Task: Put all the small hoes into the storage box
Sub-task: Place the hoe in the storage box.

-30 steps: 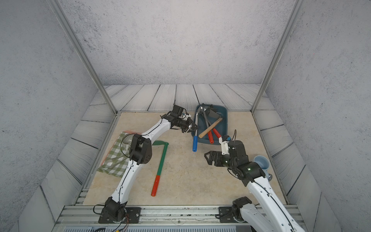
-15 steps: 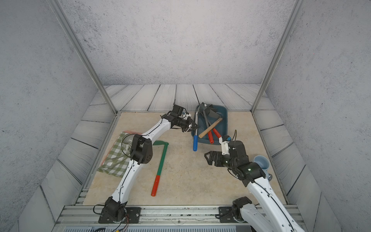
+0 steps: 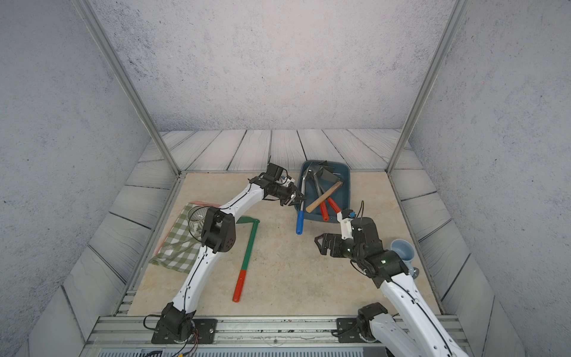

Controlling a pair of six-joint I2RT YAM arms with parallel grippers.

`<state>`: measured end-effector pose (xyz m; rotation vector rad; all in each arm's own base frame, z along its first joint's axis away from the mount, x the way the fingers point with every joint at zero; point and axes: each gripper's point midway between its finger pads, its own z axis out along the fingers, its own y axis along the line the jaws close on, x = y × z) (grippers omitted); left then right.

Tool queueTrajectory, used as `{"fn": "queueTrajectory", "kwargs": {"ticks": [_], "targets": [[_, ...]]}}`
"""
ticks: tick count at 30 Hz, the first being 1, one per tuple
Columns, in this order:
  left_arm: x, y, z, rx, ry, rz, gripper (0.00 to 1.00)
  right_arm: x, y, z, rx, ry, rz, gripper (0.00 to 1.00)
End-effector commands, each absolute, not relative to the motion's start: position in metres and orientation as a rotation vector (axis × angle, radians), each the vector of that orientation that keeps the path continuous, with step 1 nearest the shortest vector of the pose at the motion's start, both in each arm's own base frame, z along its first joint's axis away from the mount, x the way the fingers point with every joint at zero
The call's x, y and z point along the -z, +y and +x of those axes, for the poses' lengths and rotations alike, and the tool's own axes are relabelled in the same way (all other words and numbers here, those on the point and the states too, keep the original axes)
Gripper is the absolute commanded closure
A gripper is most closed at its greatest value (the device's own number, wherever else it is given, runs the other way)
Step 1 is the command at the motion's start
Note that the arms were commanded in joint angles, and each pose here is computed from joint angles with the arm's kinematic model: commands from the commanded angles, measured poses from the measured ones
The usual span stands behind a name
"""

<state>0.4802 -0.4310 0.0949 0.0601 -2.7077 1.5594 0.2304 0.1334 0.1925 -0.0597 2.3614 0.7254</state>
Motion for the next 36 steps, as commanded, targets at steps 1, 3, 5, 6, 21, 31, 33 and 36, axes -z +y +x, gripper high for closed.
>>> {"fn": "queueTrajectory", "kwargs": {"ticks": [1,3,5,6,21,31,33,36], "targets": [[-0.088,-0.423,0.482,-1.518,-2.736,0.073,0.61,-0.190,0.131,0.230,-0.713,2.361,-0.060,0.01],[-0.086,-0.422,0.483,-1.514,-2.743,0.076,0.50,-0.190,0.131,0.230,-0.714,2.361,-0.061,0.01],[-0.087,-0.421,0.485,-1.515,-2.748,0.078,0.45,-0.190,0.131,0.230,-0.714,2.360,-0.060,0.01],[-0.087,-0.420,0.485,-1.513,-2.751,0.081,0.44,-0.191,0.131,0.229,-0.714,2.359,-0.060,0.01],[-0.119,-0.407,0.484,-1.573,-2.782,0.067,0.43,-0.189,0.129,0.232,-0.699,2.365,-0.045,0.01],[-0.137,-0.377,0.470,-1.476,-2.928,0.013,0.43,-0.178,0.111,0.240,-0.565,2.412,0.064,0.08],[-0.134,-0.370,0.467,-1.413,-2.969,-0.004,0.44,-0.177,0.107,0.243,-0.535,2.415,0.093,0.12],[-0.129,-0.359,0.463,-1.320,-3.031,-0.035,0.44,-0.179,0.102,0.249,-0.498,2.407,0.138,0.18]]}}
